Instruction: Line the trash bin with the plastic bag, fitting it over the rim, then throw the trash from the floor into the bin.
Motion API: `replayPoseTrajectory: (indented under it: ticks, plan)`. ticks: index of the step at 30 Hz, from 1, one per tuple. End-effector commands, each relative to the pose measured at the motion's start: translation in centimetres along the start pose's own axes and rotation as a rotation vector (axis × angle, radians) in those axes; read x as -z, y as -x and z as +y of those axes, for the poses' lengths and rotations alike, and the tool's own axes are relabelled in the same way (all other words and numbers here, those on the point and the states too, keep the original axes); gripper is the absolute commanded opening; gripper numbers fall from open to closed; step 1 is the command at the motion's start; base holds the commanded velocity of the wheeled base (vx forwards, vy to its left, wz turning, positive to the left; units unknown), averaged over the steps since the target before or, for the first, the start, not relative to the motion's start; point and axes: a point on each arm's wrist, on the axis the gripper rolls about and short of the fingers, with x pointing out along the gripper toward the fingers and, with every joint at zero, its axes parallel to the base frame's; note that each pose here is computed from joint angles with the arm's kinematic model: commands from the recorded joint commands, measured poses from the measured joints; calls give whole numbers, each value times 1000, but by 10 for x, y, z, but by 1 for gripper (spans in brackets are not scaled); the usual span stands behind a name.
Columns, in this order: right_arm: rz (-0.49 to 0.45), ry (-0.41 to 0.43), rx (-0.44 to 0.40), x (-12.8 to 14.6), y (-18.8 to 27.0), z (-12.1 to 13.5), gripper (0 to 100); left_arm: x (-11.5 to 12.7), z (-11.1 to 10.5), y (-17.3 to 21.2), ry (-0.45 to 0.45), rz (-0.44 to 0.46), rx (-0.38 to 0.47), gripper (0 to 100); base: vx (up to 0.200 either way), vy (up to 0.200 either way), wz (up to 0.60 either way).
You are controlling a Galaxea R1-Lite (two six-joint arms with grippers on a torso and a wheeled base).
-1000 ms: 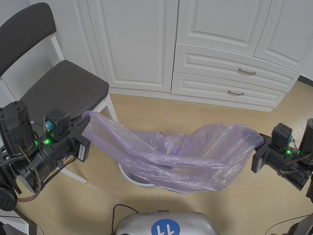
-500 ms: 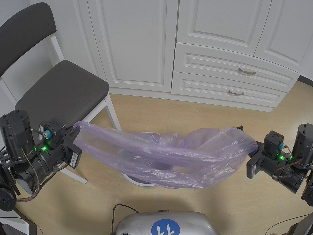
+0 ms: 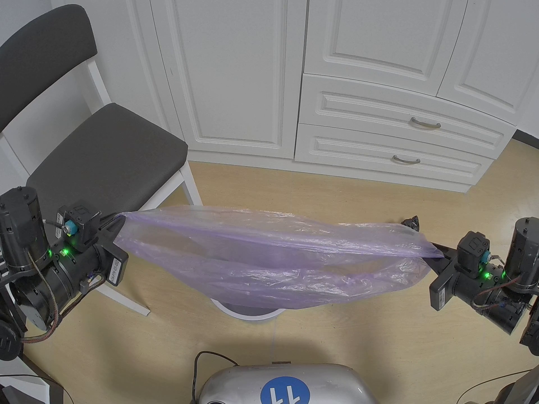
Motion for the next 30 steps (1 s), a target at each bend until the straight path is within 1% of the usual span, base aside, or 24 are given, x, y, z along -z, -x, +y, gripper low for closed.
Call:
replayPoseTrajectory:
  ticks: [1, 5, 6, 7, 8, 9, 11, 13, 16, 17, 18, 20, 23, 26, 28, 29, 30]
  plan:
    - [0, 0, -8, -1, -2, 2, 0, -3, -1, -1, 7, -15, 1, 0, 0, 0, 0]
    - [-2, -1, -17, -2, -5, 4, 0, -5, -6, -3, 13, -36, 12, 0, 0, 0, 0]
    - [-21, -1, -19, -4, -3, 4, 0, -6, -7, -3, 14, -54, 11, 0, 0, 0, 0]
    - [-21, -1, -19, -4, -3, 4, 0, -6, -7, -3, 14, -54, 11, 0, 0, 0, 0]
    - [-67, -2, -35, -8, 1, 9, 0, -9, -11, 1, 20, -94, 23, 0, 0, 0, 0]
    - [-75, -2, -42, -8, 2, 11, 0, -10, -12, 1, 22, -101, 26, 0, 0, 0, 0]
    - [-105, -5, -54, -10, 5, 14, 0, -12, -17, 7, 24, -143, 47, 0, 0, 0, 0]
    - [-112, -6, -58, -11, 4, 15, 0, -13, -19, 8, 25, -152, 52, 0, 0, 0, 0]
    - [-148, -22, -67, -14, 0, 19, 0, -16, -27, 10, 31, -195, 83, 0, 0, 0, 0]
    - [-148, -22, -67, -14, 0, 19, 0, -16, -27, 10, 31, -195, 83, 0, 0, 0, 0]
    - [-174, -33, -61, -15, -5, 21, 0, -18, -31, 10, 36, -208, 96, 0, 0, 0, 0]
    - [-186, -42, -57, -14, -9, 23, 0, -19, -35, 8, 40, -216, 107, 0, 0, 0, 0]
    - [-198, -59, -58, -11, -24, 32, 0, -22, -47, 3, 48, -247, 134, 0, 0, 0, 0]
    - [-222, -94, -85, -7, -41, 49, 0, -26, -65, -3, 74, -291, 173, 0, 0, 0, 0]
    - [-258, -122, -91, -4, -52, 60, 0, -27, -80, -7, 98, -319, 198, 0, 0, 0, 0]
    - [-263, -123, -92, -5, -52, 61, 0, -27, -81, -8, 101, -322, 199, 0, 0, 0, 0]
    - [-258, -121, -116, 2, -61, 72, 0, -28, -92, -12, 114, -349, 210, 0, 0, 0, 0]
